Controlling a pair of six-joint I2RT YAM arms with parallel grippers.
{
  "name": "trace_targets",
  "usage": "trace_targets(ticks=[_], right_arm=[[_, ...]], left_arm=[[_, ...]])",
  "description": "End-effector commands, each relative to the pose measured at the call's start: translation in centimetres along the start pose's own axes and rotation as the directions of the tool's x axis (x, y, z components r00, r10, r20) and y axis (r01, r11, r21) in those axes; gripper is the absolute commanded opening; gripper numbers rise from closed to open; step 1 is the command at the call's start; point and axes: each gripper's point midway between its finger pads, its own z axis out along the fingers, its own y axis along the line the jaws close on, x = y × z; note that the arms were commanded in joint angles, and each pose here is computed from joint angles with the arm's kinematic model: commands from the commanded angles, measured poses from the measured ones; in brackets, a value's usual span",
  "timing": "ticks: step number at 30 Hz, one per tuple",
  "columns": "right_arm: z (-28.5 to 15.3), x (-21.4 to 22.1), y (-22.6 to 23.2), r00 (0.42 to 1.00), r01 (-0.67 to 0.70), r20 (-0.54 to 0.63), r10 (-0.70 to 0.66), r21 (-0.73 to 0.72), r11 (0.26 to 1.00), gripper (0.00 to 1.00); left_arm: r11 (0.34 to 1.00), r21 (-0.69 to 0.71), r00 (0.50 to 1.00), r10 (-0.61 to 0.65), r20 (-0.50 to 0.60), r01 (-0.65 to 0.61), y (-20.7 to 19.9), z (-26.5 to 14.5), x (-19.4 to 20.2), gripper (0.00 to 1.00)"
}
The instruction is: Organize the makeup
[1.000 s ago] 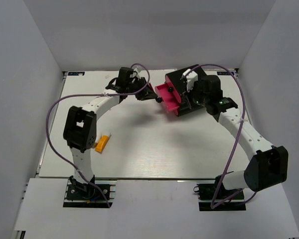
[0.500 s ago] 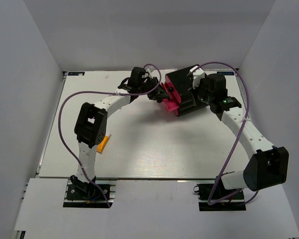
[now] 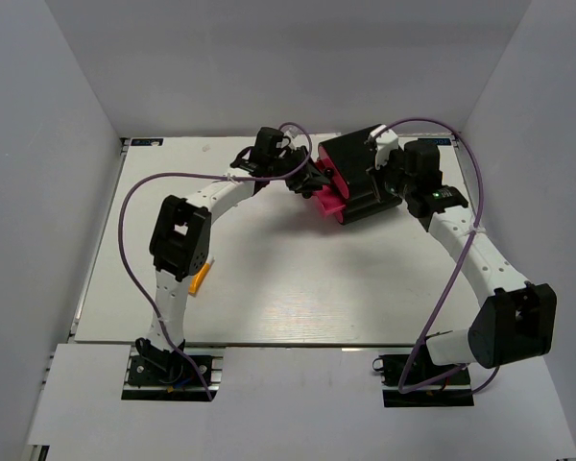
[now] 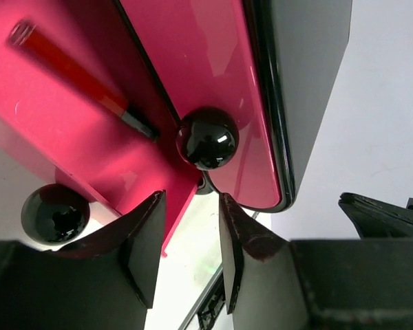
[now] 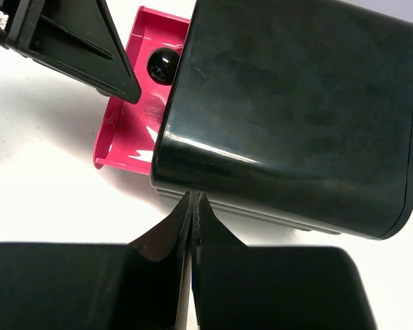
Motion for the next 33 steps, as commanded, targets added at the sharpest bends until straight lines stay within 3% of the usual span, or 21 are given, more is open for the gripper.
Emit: trace_targets(ticks=[1,3,7,8,12,13,14,16,17,20,24,33], right_arm=[[-0.4,-2.9,-0.8,0.996,0.011,0.083,-0.012,0.015,1.0,0.0],[-0.5,-3.0,-0.9,0.996,0.011,0.087,-0.012,0.017,1.0,0.0],[-0.4,-3.3,-1.8,0.996,-0.023,0.092,0.019,0.045,0.999,0.0],[-0.7,-4.0,-2.4,0.994,-0.037,0.106,0.03,0.057,0.998,0.0],[-0.1,-4.8,-3.9,0.986,-0.129,0.107,0.125,0.029,0.991,0.0],[0.1,-4.8,-3.9,0.985,-0.149,0.096,0.146,0.016,0.989,0.05],[0.3,-5.1,-4.1,0.98,-0.176,0.094,0.175,0.005,0.984,0.23],[0.8,-5.6,-5.6,0.973,-0.213,0.093,0.212,-0.002,0.977,0.46],[0.9,-5.5,-6.1,0.966,-0.244,0.082,0.243,-0.002,0.97,0.61],[2.8,-4.6,-8.1,0.948,-0.316,0.032,0.317,-0.018,0.949,0.75],[3.9,-4.9,-10.5,0.923,-0.383,0.004,0.384,-0.055,0.922,0.76],[4.9,-3.0,-15.7,0.901,-0.432,0.014,0.433,-0.042,0.901,0.72]], left_arm=[[0.999,0.03,1.0,0.025,0.016,-0.026,-2.0,-0.4,-0.8,0.47],[0.999,0.038,0.999,0.028,0.023,-0.028,-2.4,-0.6,-0.9,0.44],[0.996,0.065,0.995,0.064,0.074,-0.069,-4.5,-2.0,-1.8,0.06],[0.995,0.061,0.992,0.076,0.1,-0.083,-5.0,-2.5,-2.2,0.02],[0.995,0.029,0.975,0.085,0.207,-0.093,-5.3,-6.0,-3.7,0.0],[0.998,-0.003,0.976,0.069,0.204,-0.07,-3.9,-6.2,-2.8,0.0],[0.997,-0.014,0.967,0.076,0.242,-0.075,-4.3,-7.6,-3.3,0.0],[0.999,-0.046,0.968,0.038,0.25,-0.027,-1.7,-8.4,-2.5,0.07],[0.999,-0.035,0.967,0.007,0.256,0.002,-1.6,-9.1,-2.4,0.2],[0.998,-0.019,0.962,-0.051,0.267,0.058,0.5,-9.6,-1.5,0.48],[0.995,-0.018,0.965,-0.086,0.249,0.094,2.1,-8.7,-1.2,0.57],[0.995,0.024,0.979,-0.099,0.18,0.096,3.5,-5.2,-1.9,0.58]])
